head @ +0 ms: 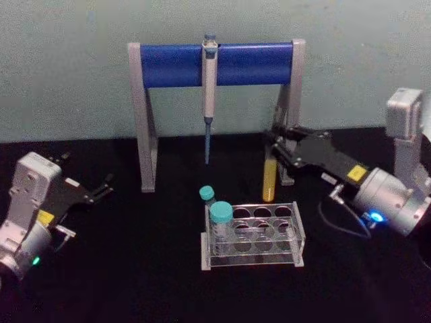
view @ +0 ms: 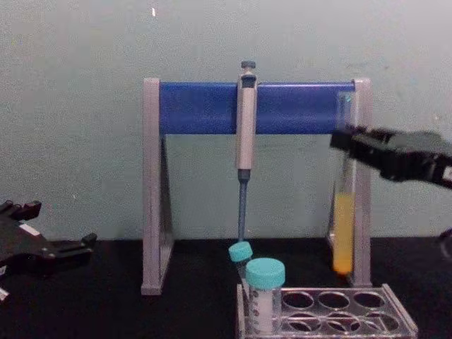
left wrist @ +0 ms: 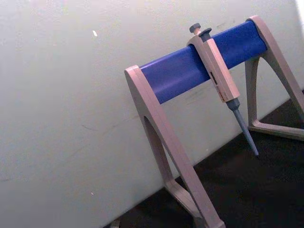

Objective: Pick up the test tube from the test tube rack, shake it, then place it back into the test tube rack.

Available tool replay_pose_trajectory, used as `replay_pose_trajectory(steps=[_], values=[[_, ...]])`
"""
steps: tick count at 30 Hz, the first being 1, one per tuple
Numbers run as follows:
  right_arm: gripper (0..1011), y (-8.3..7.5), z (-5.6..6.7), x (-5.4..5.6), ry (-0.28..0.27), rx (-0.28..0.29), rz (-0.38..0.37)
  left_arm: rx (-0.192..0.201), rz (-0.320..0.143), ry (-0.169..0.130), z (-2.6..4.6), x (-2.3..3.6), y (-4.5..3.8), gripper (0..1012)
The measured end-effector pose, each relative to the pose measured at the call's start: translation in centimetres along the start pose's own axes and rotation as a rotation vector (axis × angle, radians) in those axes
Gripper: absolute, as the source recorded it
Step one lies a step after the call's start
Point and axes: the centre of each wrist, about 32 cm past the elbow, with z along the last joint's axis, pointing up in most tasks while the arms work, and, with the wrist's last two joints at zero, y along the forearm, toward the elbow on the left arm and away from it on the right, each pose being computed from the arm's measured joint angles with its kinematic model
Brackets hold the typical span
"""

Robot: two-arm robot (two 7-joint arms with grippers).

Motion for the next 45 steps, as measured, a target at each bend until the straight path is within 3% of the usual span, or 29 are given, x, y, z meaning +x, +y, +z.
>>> replay_pose_trajectory(steps=[8,19,22,26,39,45], values=[[230,-1.2,1.1,0.2,-0.058,0.048,-0.083,0.000,0.000,0.000,0.00,-0.01,0.00,1001],[232,-1.3,0.9,0.3,-0.087,0.057,-0.122,0.000,0.000,0.000,0.00,0.00,0.00,1001],[232,-0.9,0.8,0.4,-0.080,0.067,-0.083,0.000,0.000,0.000,0.00,0.00,0.00,1001],[230,-0.7,0.7,0.4,-0.031,0.097,0.056,0.000,0.000,0.000,0.00,0.00,0.00,1001],[230,-0.9,0.7,0.6,-0.021,0.068,0.151,0.000,0.000,0.000,0.00,0.00,0.00,1001],[230,-1.8,1.1,0.8,-0.027,0.051,0.207,0.000,0.000,0.000,0.00,0.00,0.00,1001]])
